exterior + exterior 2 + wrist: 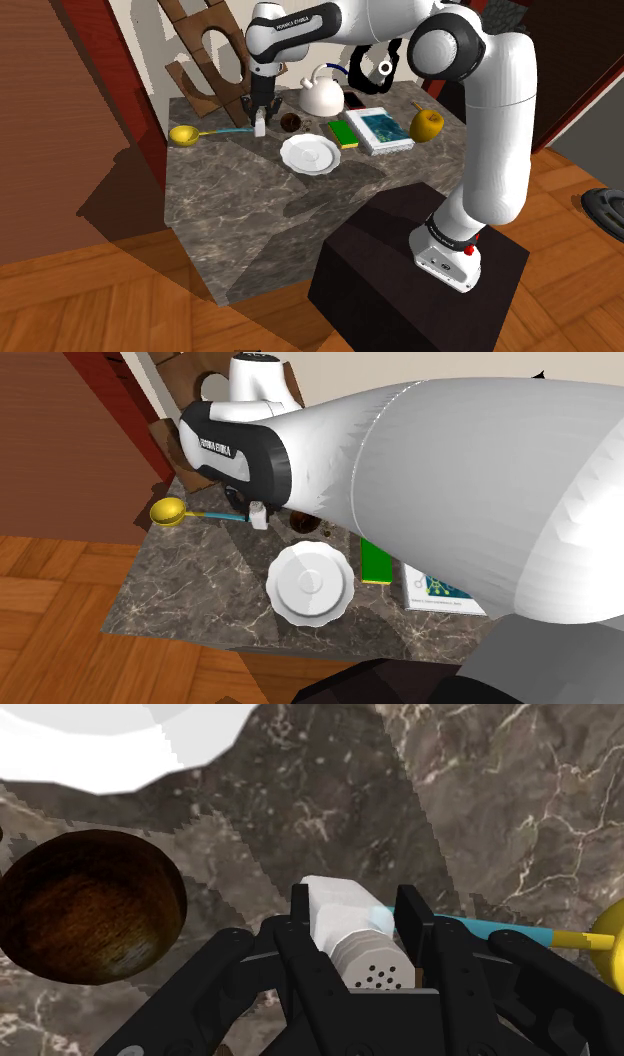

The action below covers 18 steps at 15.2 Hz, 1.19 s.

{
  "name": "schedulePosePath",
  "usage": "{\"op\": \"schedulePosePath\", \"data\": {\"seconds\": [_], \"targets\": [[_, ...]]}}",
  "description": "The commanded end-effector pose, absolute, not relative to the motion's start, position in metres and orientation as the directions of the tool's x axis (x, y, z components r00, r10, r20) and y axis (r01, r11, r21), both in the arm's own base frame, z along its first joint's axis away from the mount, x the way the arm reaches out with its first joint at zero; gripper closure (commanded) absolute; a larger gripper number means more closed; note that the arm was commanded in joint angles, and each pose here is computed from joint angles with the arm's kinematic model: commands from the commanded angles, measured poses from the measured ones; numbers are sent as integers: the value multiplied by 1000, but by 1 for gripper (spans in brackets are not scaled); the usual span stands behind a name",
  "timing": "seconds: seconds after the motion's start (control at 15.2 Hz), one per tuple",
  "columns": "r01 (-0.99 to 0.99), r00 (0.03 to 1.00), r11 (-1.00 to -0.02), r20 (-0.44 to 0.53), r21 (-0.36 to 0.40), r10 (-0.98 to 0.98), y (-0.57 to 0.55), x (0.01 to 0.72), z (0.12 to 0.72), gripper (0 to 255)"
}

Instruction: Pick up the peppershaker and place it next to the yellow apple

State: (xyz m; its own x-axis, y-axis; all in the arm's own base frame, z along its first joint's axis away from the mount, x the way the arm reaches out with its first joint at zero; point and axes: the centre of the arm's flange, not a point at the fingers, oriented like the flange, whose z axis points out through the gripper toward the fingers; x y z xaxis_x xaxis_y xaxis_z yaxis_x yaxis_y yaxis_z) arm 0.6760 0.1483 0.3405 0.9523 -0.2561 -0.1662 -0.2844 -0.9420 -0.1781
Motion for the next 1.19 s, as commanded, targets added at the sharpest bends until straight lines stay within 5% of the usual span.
{"op": "schedulePosePath", "data": {"seconds": [0.0,1.12], "targets": [[-284,952,-942,-167,-178,-256,149,676,340,255],[-284,952,-942,-167,-178,-256,149,676,419,255]]}}
